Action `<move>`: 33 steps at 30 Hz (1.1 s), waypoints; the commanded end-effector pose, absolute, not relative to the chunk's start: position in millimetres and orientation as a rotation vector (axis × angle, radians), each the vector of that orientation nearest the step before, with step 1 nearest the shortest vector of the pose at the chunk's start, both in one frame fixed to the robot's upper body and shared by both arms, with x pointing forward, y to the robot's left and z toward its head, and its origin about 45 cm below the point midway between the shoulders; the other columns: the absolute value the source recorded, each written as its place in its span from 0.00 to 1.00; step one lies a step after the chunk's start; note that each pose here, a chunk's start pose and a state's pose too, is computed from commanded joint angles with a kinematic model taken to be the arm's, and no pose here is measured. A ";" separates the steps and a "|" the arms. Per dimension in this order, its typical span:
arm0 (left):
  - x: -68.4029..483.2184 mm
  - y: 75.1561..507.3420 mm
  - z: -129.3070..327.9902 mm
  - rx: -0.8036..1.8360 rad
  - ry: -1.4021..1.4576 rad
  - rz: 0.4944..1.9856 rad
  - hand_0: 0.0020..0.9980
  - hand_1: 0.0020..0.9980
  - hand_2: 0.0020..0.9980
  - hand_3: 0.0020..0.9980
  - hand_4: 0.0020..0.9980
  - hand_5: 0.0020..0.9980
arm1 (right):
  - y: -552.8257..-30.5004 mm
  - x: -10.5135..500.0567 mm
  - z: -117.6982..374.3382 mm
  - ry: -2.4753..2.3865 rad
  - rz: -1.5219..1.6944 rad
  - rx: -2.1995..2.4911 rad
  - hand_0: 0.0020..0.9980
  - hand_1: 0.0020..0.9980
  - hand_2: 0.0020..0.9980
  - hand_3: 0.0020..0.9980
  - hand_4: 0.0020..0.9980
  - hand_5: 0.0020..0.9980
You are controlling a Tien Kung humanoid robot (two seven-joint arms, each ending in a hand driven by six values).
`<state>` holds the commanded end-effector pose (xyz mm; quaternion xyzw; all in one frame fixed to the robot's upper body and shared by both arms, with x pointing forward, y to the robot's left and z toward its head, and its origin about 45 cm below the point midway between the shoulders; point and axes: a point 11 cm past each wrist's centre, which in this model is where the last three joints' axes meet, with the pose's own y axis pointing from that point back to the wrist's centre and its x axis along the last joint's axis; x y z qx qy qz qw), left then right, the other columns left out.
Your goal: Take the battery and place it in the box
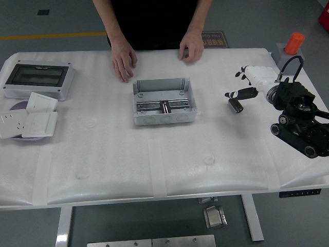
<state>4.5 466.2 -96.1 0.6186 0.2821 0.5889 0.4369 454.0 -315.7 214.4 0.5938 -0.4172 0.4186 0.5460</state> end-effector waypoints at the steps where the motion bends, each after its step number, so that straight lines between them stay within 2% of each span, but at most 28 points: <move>1: 4.8 466.2 -96.1 1.539 0.701 1.465 0.59 0.63 0.58 0.72 0.68 0.25 | -315.4 452.9 212.9 -0.971 0.999 1.421 0.60 0.54 0.73 0.78 0.93 0.63; 16: 7.6 469.2 -94.7 1.542 0.690 1.462 0.59 0.63 0.58 0.72 0.68 0.25 | -304.5 433.1 199.9 -0.619 1.333 1.356 0.61 0.54 0.72 0.78 0.91 0.62; 26: 10.4 469.1 -94.5 1.542 0.681 1.455 0.59 0.63 0.58 0.72 0.68 0.25 | -286.1 447.3 214.3 -0.411 1.493 1.249 0.60 0.54 0.72 0.78 0.91 0.61; 27: 10.7 469.0 -94.5 1.542 0.680 1.454 0.59 0.63 0.58 0.72 0.68 0.25 | -285.7 448.9 215.9 -0.399 1.502 1.241 0.60 0.54 0.74 0.81 0.90 0.56; 32: 14.6 471.2 -93.2 1.542 0.668 1.454 0.59 0.63 0.58 0.72 0.68 0.25 | -288.1 456.3 224.2 -0.349 1.509 1.213 0.60 0.54 0.74 0.81 0.90 0.56; 33: 16.2 471.8 -92.8 1.541 0.664 1.455 0.59 0.63 0.58 0.72 0.68 0.25 | -289.4 457.0 225.2 -0.336 1.507 1.209 0.61 0.55 0.77 0.84 0.89 0.49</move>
